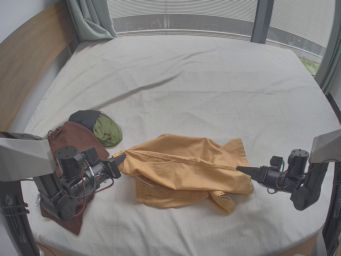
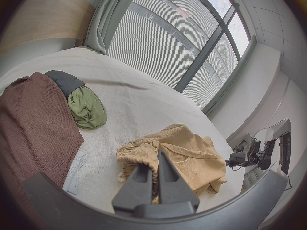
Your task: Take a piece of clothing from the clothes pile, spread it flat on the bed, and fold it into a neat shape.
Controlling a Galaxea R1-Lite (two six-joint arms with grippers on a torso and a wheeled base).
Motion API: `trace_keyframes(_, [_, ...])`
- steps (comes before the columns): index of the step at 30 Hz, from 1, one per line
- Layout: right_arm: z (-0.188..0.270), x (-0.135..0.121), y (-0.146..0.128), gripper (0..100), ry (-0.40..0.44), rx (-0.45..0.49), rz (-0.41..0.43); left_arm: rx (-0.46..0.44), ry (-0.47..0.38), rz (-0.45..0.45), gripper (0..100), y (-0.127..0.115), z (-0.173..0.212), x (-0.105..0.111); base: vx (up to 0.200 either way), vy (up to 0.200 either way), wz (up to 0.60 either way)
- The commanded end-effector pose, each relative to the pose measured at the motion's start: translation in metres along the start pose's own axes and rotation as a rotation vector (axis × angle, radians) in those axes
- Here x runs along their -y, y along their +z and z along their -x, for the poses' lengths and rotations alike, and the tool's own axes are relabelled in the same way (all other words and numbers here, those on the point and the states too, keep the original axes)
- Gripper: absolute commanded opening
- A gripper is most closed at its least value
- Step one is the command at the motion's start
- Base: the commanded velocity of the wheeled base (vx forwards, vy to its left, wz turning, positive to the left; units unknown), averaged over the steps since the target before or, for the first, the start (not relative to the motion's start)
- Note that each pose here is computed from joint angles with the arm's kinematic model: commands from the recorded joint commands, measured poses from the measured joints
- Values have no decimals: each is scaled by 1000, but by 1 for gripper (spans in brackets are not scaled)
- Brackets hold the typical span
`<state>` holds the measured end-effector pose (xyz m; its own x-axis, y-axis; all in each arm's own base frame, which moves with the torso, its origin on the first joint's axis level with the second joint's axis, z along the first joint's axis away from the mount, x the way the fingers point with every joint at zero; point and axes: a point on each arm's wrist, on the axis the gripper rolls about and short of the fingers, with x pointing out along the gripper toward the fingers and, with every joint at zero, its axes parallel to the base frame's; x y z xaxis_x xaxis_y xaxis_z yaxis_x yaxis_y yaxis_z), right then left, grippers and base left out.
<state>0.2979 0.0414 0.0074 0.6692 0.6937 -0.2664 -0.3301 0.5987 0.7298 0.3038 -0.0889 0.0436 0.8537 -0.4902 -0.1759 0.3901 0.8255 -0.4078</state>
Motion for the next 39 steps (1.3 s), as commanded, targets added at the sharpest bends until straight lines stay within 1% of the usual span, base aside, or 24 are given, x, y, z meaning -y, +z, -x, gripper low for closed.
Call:
trace_keyframes(1, [14,-12,10,100,34,25,25,4,1,0,0,0,-1,-1,0,0,0])
trace_keyframes(6, [23,-11,16,100,46,37,28,1,0,0,0,0,-1,0,0,0,0])
trace_keyframes(10, [28,-9,14,100,62,16,25,3,2,-1,0,0,0,-1,0,0,0])
trace_keyframes(12, [27,-8,14,100,82,-1,25,-1,4,0,0,-1,0,-2,0,0,0])
trace_keyframes(16, [22,-7,12,100,89,-12,25,3,2,-1,0,0,0,-1,0,0,0])
trace_keyframes(19, [13,3,11,100,83,-23,12,4,2,-1,0,0,0,-1,0,0,0])
trace_keyframes(24, [6,9,10,100,83,-30,7,4,2,-1,0,0,0,-1,0,0,0])
trace_keyframes(33, [-4,6,7,100,106,-50,18,4,2,-1,0,0,-1,-1,0,0,0])
trace_keyframes(37, [-4,5,9,100,109,-41,27,5,3,-1,0,0,-1,-2,0,0,0])
trace_keyframes(38, [-3,4,10,0,109,-39,28,6,3,-1,0,1,-1,-2,0,0,0])
trace_keyframes(39, [-2,4,10,0,110,-38,27,5,7,0,0,0,-1,-3,0,0,0])
